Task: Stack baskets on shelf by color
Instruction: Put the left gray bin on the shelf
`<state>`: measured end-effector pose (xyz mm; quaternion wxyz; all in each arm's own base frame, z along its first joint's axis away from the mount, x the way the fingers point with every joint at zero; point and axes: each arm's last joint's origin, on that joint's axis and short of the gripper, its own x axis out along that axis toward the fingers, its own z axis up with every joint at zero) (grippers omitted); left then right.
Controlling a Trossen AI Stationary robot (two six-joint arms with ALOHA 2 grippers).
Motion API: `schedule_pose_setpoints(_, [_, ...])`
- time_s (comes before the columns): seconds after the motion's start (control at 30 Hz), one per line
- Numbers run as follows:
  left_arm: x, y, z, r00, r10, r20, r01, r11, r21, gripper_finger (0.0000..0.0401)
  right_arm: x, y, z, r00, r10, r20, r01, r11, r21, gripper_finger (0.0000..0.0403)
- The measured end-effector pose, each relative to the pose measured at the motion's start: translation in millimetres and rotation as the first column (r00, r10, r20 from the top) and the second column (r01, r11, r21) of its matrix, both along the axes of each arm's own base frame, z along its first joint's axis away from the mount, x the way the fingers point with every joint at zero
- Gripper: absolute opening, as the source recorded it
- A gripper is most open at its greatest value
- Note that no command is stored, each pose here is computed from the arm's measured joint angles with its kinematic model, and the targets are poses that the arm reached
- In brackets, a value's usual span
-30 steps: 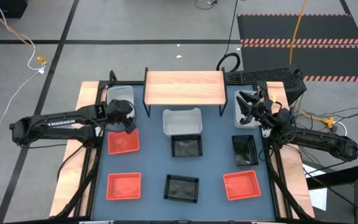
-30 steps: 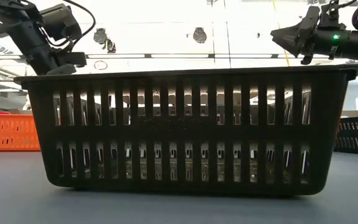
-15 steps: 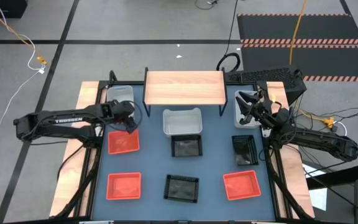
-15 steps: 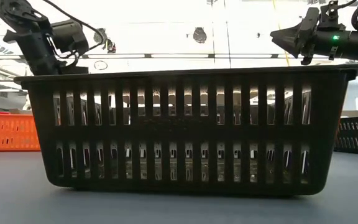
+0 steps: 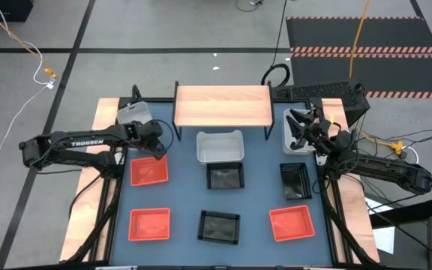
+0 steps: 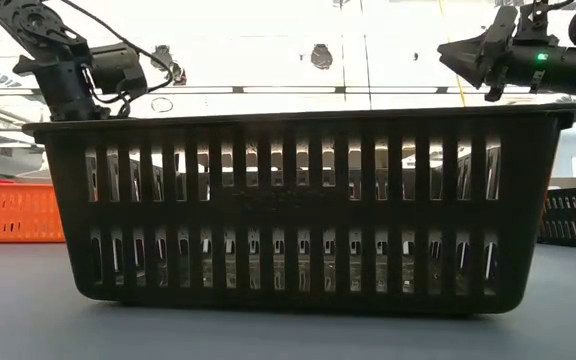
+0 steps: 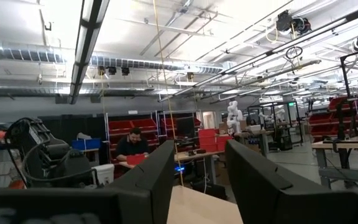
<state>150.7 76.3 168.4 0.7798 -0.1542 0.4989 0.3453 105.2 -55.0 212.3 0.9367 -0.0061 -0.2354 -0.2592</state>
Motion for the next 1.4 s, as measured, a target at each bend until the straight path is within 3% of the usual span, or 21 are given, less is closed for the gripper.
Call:
schedule_pose_setpoints(0.23, [1.6,2.7,18.2,0.998,0.058,-0.036,-0.056,0.998,0.040,0.0007,-0.6,0.3,1.2,1.000,0.009,0.022,-0.009,1.000,0.007,0.0139])
schedule_pose_setpoints(0.4, [7.9,5.9,55.5,0.997,0.058,-0.042,-0.054,0.995,0.090,0.0010,-0.8,1.5,2.8,0.999,0.037,0.028,-0.037,0.999,-0.017,0.0139])
schedule_pose_setpoints(0.57, [16.5,8.3,91.0,1.000,-0.020,-0.012,0.021,0.987,0.160,0.0006,-0.7,2.1,3.2,0.998,0.055,0.028,-0.054,0.998,-0.028,0.0139])
schedule_pose_setpoints(0.83, [31.4,18.7,158.7,0.997,-0.076,-0.021,0.078,0.953,0.292,0.0004,1.7,0.8,0.8,0.999,0.051,0.007,-0.051,0.999,-0.015,0.0139])
schedule_pose_setpoints(1.23, [88.2,49.5,227.9,0.977,-0.204,-0.060,0.210,0.889,0.406,0.0003,2.8,0.1,0.2,0.999,0.036,-0.007,-0.036,0.999,-0.030,0.0139])
schedule_pose_setpoints(1.4, [115.5,57.4,237.7,0.968,-0.251,-0.010,0.231,0.871,0.433,0.0002,2.3,0.3,1.2,0.999,0.036,0.004,-0.036,0.999,-0.034,0.0139])
